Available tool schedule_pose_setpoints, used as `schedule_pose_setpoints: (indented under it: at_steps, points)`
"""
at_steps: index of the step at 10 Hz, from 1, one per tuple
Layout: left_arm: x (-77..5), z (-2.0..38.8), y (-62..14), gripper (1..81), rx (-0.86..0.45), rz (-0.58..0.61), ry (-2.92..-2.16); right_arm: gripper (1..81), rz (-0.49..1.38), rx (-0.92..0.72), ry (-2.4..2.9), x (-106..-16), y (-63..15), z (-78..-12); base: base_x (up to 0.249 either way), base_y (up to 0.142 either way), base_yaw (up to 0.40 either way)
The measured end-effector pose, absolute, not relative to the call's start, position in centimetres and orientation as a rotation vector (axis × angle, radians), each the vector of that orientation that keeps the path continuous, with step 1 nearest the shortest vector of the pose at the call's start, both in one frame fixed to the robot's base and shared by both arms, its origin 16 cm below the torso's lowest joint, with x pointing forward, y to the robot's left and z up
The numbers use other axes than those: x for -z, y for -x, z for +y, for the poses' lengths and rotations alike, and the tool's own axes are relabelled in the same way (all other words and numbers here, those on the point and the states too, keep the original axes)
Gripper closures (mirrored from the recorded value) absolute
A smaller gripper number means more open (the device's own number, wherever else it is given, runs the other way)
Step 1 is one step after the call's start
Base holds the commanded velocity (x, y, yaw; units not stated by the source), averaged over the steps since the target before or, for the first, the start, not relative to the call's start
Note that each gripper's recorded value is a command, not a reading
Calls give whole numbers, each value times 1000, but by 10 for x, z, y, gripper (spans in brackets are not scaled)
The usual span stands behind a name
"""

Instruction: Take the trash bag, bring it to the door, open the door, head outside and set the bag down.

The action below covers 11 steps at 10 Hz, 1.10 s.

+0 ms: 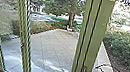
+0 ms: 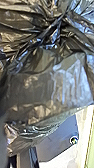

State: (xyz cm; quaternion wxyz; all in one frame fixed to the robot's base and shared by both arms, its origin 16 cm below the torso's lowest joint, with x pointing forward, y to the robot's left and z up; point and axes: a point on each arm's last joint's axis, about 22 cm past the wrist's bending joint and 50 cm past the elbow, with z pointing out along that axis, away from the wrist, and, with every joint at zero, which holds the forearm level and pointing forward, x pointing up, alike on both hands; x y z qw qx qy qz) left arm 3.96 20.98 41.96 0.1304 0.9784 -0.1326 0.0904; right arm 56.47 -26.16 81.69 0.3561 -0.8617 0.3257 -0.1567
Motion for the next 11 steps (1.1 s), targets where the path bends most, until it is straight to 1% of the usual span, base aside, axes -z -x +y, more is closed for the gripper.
schedule_pose_setpoints:
  at_steps: [3,9,11]
  points:
    - [-420,208,-40,811,-263,-386,-2840,10,826,422,2234,-813,-567,-258,0,0,0]
    - [-420,208,-38,811,-262,-385,-2840,10,812,316,2497,-780,-568,-255,0,0,0]
    - [-420,208,-38,811,-261,-384,-2840,10,820,320,2496,-773,-569,-252,0,0,0]
